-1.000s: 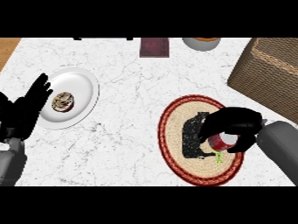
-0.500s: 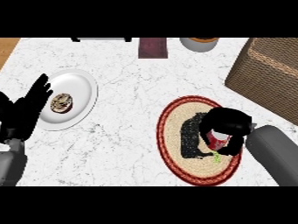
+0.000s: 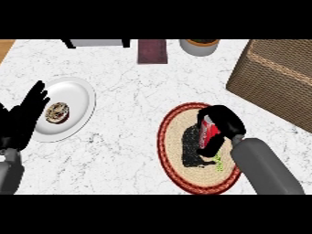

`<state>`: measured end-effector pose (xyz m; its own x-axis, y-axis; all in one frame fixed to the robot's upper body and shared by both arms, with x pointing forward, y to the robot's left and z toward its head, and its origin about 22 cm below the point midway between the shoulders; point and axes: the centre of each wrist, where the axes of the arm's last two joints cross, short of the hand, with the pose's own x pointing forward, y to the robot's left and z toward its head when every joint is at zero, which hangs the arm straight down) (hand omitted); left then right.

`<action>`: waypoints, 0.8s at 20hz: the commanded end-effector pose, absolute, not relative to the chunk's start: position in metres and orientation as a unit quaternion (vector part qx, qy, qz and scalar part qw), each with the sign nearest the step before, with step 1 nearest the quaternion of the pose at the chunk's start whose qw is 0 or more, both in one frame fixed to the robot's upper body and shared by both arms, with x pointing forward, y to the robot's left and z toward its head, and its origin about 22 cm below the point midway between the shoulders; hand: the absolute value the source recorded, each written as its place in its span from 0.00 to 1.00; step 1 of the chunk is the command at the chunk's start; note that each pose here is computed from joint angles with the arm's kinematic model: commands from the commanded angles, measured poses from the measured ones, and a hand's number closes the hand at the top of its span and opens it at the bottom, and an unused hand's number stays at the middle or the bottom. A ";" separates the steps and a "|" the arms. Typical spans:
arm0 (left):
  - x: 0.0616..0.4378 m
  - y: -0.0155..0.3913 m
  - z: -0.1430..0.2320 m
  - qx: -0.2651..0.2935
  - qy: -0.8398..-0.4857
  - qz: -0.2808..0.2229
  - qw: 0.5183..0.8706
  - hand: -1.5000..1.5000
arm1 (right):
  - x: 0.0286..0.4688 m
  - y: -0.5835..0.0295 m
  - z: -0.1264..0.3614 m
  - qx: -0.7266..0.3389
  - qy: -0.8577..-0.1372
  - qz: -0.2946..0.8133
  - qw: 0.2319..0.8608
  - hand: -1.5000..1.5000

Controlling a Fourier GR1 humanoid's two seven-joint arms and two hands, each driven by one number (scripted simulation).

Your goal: Pick the can from the placemat and place it in the basket

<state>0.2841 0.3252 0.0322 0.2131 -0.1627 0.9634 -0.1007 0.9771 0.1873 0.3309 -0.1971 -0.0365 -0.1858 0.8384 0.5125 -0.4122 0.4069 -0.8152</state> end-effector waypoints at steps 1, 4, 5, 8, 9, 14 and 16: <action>0.288 0.327 0.038 0.100 -0.631 -0.023 0.769 0.50 | 0.317 -0.113 -0.040 -0.218 -0.546 0.419 0.692 1.00; 0.293 0.317 0.037 0.085 -0.632 -0.033 0.770 0.50 | 0.313 -0.100 -0.015 -0.212 -0.594 0.321 0.706 1.00; 0.293 0.317 0.039 0.088 -0.637 -0.032 0.765 0.50 | 0.316 -0.096 0.001 -0.209 -0.622 0.283 0.699 1.00; 0.299 0.317 0.045 0.086 -0.639 -0.037 0.764 0.50 | 0.298 -0.072 0.028 -0.200 -0.697 0.209 0.656 1.00; 0.290 0.315 0.029 0.084 -0.627 -0.033 0.774 0.50 | 0.297 -0.060 0.049 -0.209 -0.713 0.207 0.637 1.00; 0.291 0.318 0.035 0.093 -0.634 -0.023 0.768 0.50 | 0.276 -0.036 0.093 -0.277 -0.729 0.153 0.607 1.00; 0.296 0.325 0.052 0.094 -0.633 -0.028 0.768 0.50 | 0.276 -0.035 0.122 -0.305 -0.728 0.133 0.599 1.00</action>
<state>0.2919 0.3212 0.0372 0.2010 -0.1620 0.9661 -0.0741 0.9809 0.1798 0.2894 -0.0452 0.0849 -0.0965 0.6216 0.7774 0.1727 0.7796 -0.6020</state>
